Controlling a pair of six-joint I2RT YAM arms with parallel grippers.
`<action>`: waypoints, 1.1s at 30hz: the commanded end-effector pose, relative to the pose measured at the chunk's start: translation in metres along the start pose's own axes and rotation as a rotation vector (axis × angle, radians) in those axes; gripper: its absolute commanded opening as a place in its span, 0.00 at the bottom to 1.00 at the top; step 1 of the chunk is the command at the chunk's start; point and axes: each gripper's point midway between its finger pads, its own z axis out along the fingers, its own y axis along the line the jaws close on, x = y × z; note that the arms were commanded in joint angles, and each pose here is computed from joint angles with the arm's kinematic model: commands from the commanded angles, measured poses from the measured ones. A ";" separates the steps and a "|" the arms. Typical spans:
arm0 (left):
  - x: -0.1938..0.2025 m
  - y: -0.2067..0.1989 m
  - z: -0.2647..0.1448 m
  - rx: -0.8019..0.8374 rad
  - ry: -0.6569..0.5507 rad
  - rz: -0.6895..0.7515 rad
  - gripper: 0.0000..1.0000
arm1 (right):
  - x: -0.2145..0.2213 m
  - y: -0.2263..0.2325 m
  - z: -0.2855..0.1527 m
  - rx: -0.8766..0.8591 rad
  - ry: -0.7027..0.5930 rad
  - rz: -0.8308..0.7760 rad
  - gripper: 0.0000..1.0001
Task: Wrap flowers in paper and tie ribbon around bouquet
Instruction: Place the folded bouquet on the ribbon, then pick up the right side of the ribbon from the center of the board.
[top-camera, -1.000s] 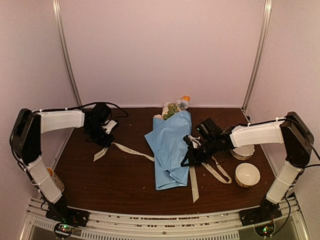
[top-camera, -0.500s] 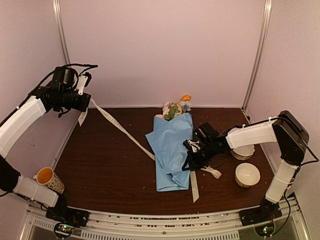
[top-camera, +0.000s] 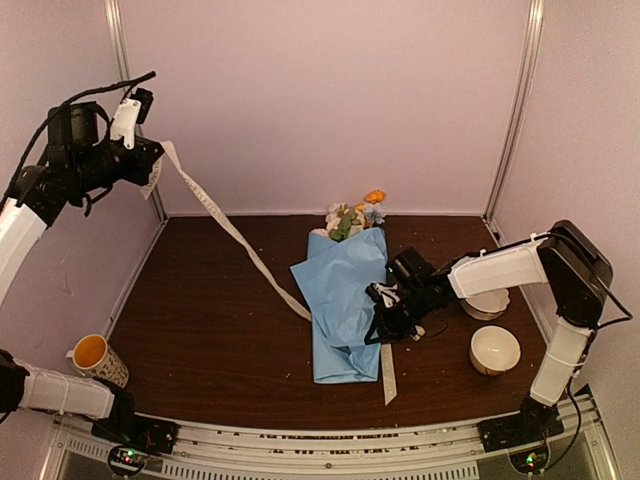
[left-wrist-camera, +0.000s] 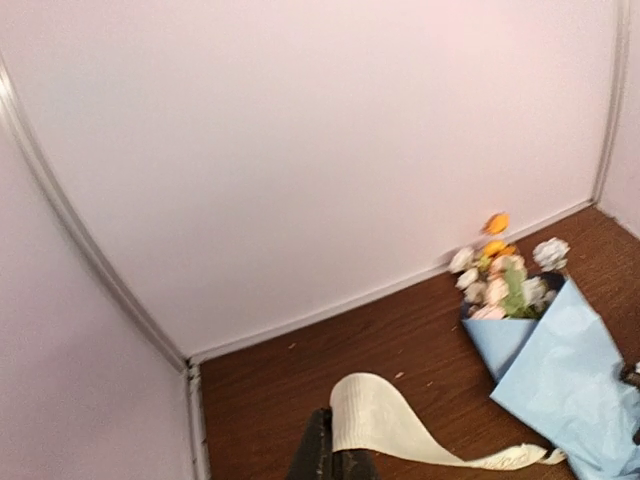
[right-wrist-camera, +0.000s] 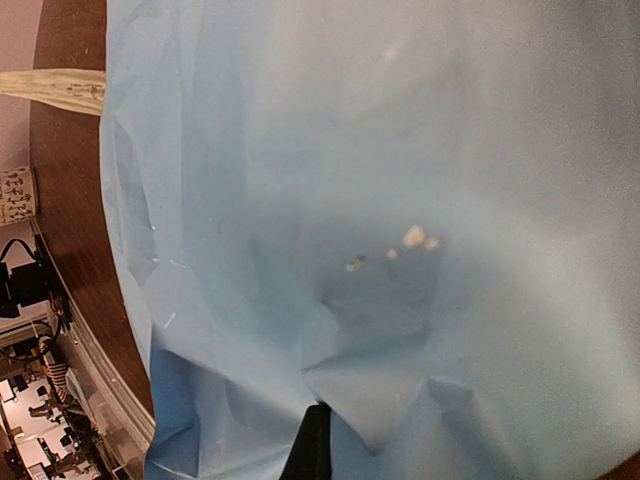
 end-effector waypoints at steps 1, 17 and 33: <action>-0.003 -0.098 0.036 0.375 -0.068 -0.027 0.00 | 0.001 -0.007 0.003 0.022 0.021 0.013 0.00; 0.226 -0.396 0.171 0.862 0.634 -0.012 0.00 | 0.008 -0.010 0.001 0.029 0.014 0.019 0.07; 0.315 -0.393 0.167 0.811 0.799 -0.052 0.00 | -0.035 -0.032 -0.109 0.203 -0.194 -0.012 0.50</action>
